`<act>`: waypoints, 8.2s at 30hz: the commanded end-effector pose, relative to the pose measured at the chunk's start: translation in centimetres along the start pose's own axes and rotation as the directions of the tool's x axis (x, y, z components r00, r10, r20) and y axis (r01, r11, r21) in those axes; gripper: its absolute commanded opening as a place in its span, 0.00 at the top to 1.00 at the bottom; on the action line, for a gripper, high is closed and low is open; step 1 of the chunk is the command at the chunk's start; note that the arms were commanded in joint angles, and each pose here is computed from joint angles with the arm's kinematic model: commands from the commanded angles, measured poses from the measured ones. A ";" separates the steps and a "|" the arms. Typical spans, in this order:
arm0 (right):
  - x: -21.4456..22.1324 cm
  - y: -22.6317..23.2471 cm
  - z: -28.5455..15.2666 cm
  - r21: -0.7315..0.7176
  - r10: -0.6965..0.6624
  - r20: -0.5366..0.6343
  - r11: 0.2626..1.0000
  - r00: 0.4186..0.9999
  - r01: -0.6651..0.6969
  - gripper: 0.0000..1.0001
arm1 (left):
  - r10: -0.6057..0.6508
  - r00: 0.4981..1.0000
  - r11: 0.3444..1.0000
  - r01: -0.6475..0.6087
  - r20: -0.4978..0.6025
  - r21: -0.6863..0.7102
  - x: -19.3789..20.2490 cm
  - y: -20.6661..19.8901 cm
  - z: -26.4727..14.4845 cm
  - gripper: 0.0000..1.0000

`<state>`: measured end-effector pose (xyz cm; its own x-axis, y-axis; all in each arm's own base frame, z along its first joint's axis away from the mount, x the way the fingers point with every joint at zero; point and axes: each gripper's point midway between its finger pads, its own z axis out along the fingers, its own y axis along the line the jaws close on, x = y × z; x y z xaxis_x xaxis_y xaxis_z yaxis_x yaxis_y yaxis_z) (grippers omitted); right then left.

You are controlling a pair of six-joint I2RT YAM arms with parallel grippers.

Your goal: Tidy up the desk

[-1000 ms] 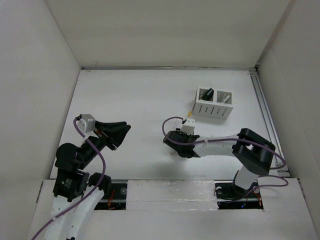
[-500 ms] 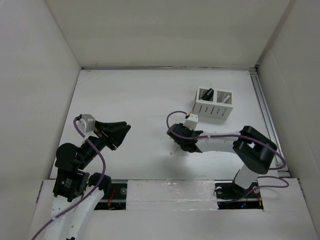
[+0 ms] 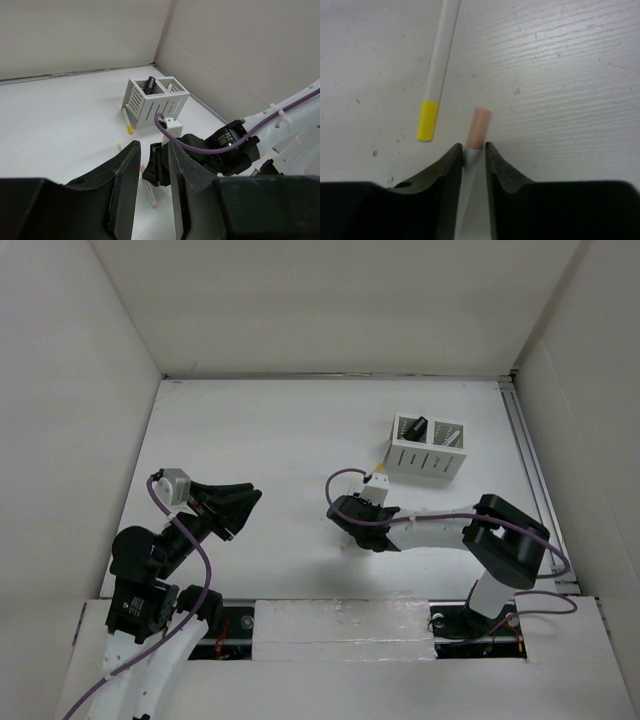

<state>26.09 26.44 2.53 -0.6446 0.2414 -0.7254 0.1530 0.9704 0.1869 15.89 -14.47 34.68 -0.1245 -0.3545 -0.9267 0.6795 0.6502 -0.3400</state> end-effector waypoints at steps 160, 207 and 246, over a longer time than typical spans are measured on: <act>-40.9 -39.4 19.4 0.418 0.444 0.302 0.734 0.844 -0.536 0.39 | 0.015 1.000 0.991 -0.018 -0.024 -0.135 0.0 3.0 1.2 0.73; -37.9 -38.4 21.1 0.291 0.440 0.131 0.840 0.888 -0.459 0.48 | 0.025 1.000 0.991 -0.027 -0.018 -0.128 -0.2 2.7 1.0 0.74; -33.9 -37.5 22.5 0.271 0.486 -0.047 0.847 0.873 -0.457 0.43 | 0.034 0.999 0.996 -0.033 0.003 -0.089 -0.6 1.7 0.5 0.74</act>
<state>58.49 -21.16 5.58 -0.4484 0.6977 -0.5588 0.6874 0.6687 0.2834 18.24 -13.46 32.41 -0.1647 -0.3193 -0.9332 0.5783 0.7352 -0.3536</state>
